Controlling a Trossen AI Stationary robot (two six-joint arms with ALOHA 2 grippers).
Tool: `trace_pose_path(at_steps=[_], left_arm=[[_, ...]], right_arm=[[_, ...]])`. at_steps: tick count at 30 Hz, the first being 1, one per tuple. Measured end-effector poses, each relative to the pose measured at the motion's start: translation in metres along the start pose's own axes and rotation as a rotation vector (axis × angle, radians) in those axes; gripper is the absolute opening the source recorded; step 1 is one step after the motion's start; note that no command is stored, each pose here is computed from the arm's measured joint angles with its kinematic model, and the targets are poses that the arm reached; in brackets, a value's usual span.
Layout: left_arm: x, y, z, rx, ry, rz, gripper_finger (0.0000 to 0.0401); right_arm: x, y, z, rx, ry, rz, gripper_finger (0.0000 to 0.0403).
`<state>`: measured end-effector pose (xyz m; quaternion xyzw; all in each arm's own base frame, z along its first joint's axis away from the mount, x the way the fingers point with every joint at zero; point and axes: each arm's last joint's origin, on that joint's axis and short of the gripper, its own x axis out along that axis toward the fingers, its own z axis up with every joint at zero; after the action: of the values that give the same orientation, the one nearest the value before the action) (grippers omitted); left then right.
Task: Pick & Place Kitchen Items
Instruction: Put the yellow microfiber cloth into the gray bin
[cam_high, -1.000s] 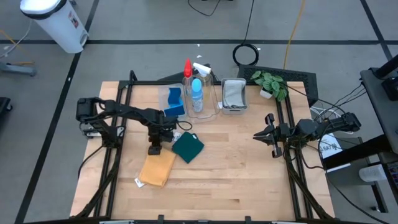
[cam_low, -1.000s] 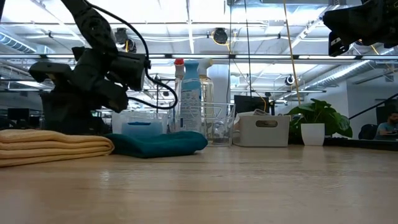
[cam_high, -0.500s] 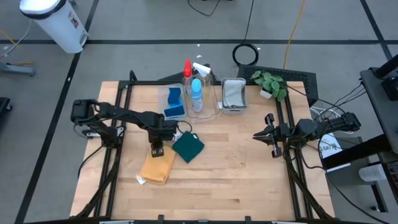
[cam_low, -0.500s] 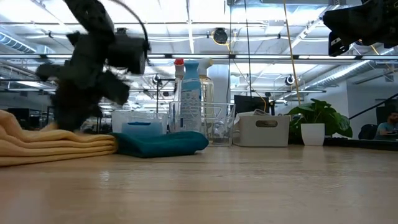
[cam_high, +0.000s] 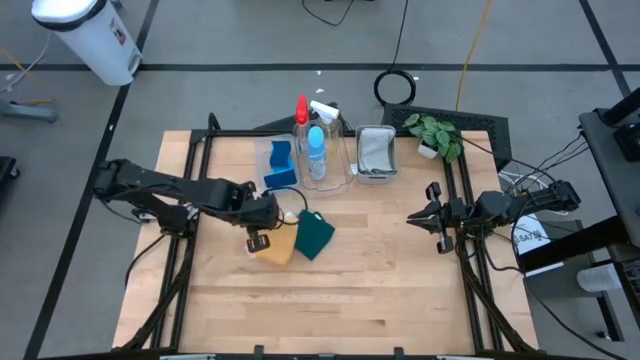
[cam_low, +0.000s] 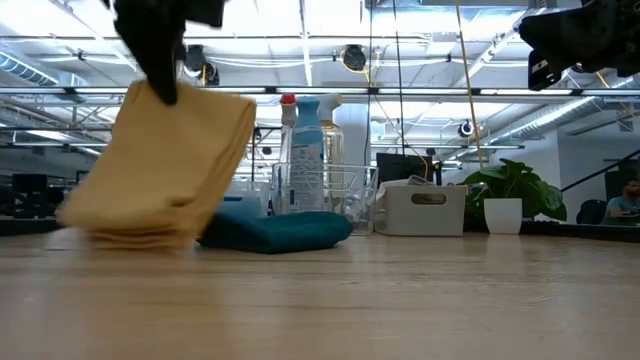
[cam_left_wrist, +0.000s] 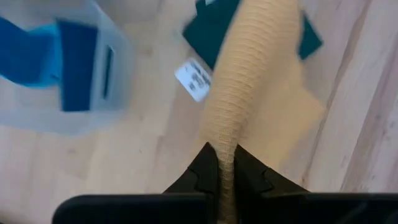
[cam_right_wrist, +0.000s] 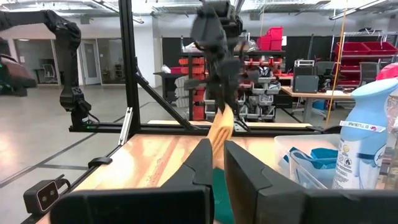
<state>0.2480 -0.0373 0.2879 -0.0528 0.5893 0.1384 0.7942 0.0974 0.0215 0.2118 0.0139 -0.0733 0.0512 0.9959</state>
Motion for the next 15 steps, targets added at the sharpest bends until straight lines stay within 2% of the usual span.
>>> trace_pose_path(at_steps=[7,10,15], left_arm=[[-0.036,-0.009,0.014,0.008,-0.179,0.077,0.0016],[-0.042,-0.012,0.026,0.001,-0.241,0.125,0.0015],[-0.041,-0.020,0.055,0.038,-0.304,0.162,0.0015]], right_arm=[[0.003,0.000,0.001,0.027,-0.009,-0.002,0.0015],[0.007,0.001,0.003,0.035,-0.033,-0.014,0.0015],[0.018,0.000,0.004,0.056,-0.056,-0.108,0.0016]])
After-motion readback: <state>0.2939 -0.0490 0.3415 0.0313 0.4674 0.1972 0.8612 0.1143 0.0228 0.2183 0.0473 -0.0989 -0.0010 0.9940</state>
